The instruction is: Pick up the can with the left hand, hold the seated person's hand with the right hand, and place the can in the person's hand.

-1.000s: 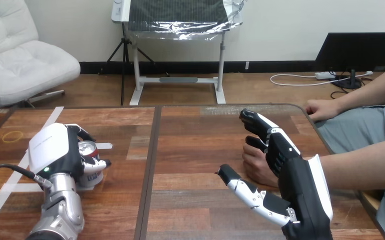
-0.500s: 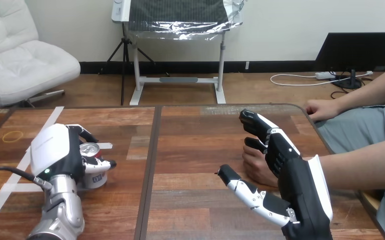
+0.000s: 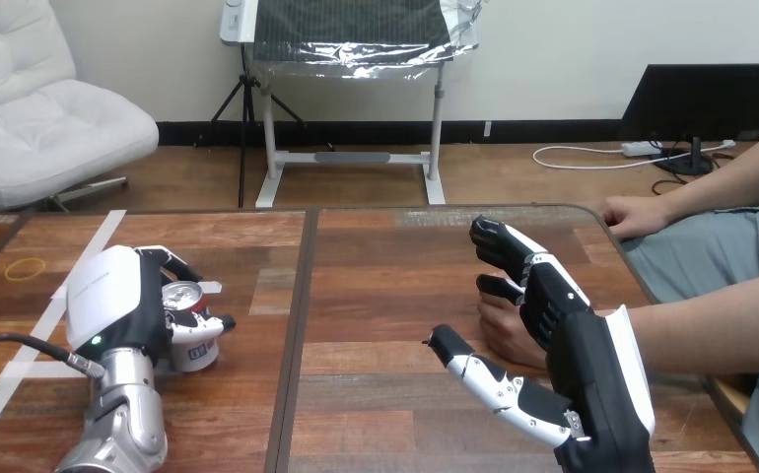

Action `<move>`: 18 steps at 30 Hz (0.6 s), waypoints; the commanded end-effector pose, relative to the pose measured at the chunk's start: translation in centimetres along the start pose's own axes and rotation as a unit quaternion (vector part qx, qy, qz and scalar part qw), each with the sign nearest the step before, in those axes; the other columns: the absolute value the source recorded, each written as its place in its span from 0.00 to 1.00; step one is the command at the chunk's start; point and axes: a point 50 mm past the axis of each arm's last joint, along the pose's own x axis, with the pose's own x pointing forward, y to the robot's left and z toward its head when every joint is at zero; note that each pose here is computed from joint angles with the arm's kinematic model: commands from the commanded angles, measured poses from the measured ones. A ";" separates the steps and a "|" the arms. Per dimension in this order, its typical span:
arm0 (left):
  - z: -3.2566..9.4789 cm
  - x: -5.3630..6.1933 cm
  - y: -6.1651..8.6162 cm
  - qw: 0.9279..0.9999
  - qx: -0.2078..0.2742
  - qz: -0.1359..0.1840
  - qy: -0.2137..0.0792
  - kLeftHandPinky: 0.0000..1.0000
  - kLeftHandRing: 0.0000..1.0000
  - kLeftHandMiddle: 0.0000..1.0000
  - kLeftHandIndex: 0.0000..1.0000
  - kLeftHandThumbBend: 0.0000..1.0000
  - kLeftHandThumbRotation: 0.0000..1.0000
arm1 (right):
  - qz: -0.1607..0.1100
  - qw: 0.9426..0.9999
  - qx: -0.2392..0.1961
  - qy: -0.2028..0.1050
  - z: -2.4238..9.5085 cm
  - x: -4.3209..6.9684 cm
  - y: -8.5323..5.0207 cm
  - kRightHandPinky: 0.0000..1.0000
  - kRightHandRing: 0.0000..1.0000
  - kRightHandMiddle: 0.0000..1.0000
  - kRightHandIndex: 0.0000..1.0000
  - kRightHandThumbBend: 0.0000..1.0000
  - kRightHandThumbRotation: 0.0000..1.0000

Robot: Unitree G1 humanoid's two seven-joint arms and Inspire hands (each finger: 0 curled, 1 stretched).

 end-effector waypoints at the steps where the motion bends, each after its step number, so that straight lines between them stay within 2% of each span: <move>1: 1.3 0.7 0.9 0.999 -0.030 0.026 -0.031 0.32 0.39 0.46 0.49 0.73 0.00 | -0.011 0.999 0.009 -0.038 1.1 0.9 -0.1 0.79 0.86 0.85 0.82 0.60 0.16; 6: 1.5 0.7 0.9 0.998 -0.040 0.027 -0.045 0.32 0.38 0.46 0.49 0.71 0.00 | -0.011 0.999 0.011 -0.040 1.1 1.0 0.0 0.80 0.86 0.85 0.82 0.60 0.16; 10: 1.9 0.5 1.0 0.995 -0.060 0.028 -0.069 0.32 0.39 0.46 0.49 0.70 0.00 | -0.011 0.999 0.011 -0.039 1.0 1.0 0.0 0.81 0.86 0.85 0.81 0.60 0.16; 18: 2.6 0.4 1.1 0.991 -0.082 0.029 -0.097 0.36 0.42 0.47 0.49 0.67 0.00 | -0.011 0.999 0.009 -0.037 1.0 1.0 0.0 0.81 0.86 0.85 0.82 0.61 0.19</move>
